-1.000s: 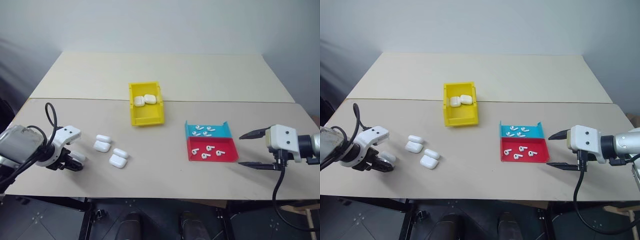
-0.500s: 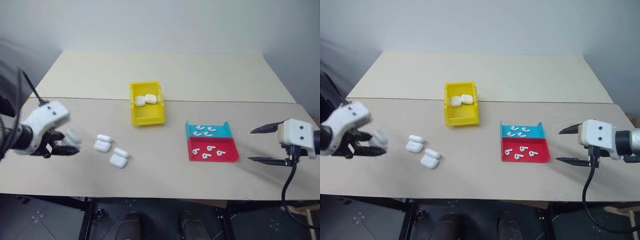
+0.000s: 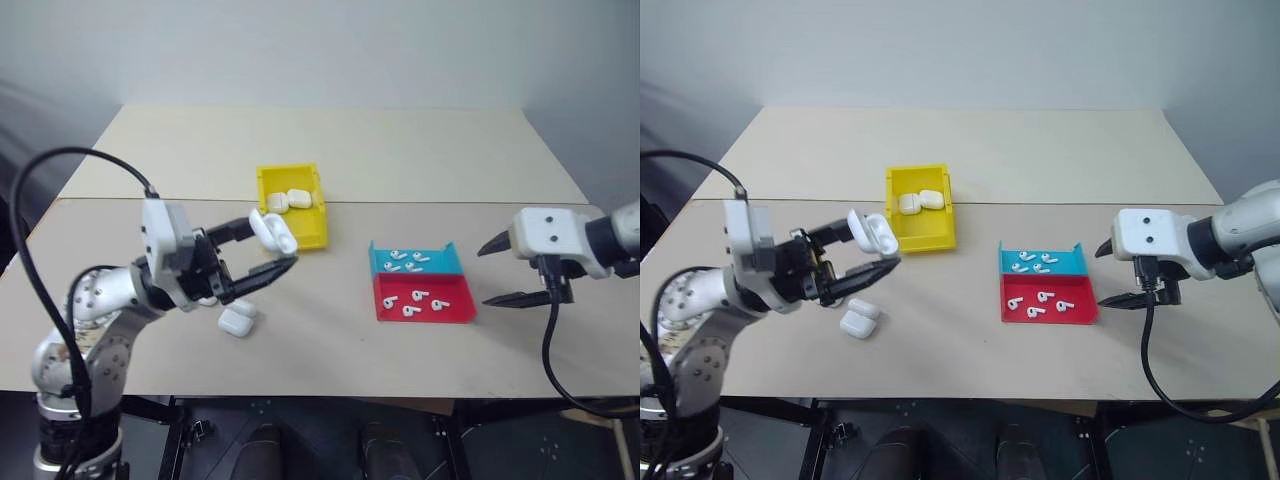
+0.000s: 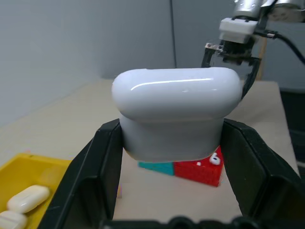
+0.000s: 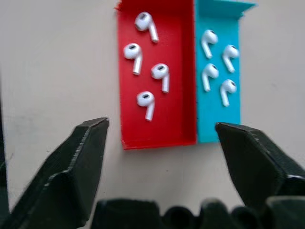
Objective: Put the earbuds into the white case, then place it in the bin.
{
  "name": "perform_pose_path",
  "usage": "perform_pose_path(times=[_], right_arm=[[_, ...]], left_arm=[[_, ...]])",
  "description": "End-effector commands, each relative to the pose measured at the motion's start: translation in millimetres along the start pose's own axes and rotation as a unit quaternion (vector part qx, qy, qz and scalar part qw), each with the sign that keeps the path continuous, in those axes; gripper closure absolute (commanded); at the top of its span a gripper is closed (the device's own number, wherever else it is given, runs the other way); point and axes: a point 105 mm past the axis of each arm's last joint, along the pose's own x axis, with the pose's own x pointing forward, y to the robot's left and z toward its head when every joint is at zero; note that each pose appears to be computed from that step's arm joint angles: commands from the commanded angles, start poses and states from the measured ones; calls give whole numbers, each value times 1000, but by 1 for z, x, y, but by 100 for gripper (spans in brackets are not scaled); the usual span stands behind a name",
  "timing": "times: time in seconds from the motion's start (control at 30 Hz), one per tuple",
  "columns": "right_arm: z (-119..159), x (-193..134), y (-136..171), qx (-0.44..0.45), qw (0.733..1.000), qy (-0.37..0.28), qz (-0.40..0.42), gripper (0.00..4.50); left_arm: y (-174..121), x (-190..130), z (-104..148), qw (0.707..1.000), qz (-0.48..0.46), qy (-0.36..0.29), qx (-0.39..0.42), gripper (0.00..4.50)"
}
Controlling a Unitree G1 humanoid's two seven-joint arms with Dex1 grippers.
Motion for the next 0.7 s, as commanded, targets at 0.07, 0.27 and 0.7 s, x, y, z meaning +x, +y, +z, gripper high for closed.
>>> perform_pose_path(times=[0.07,0.27,0.7], right_arm=[[14,13,0,-32,999,4,22,91],[9,39,-1,-20,998,33,48,128],[0,70,-8,-29,996,73,33,251]], left_arm=[[-15,8,-9,998,-49,-27,-18,173],[-23,6,-28,998,-62,-22,-21,173],[-34,1,-40,997,-70,-13,-9,173]])
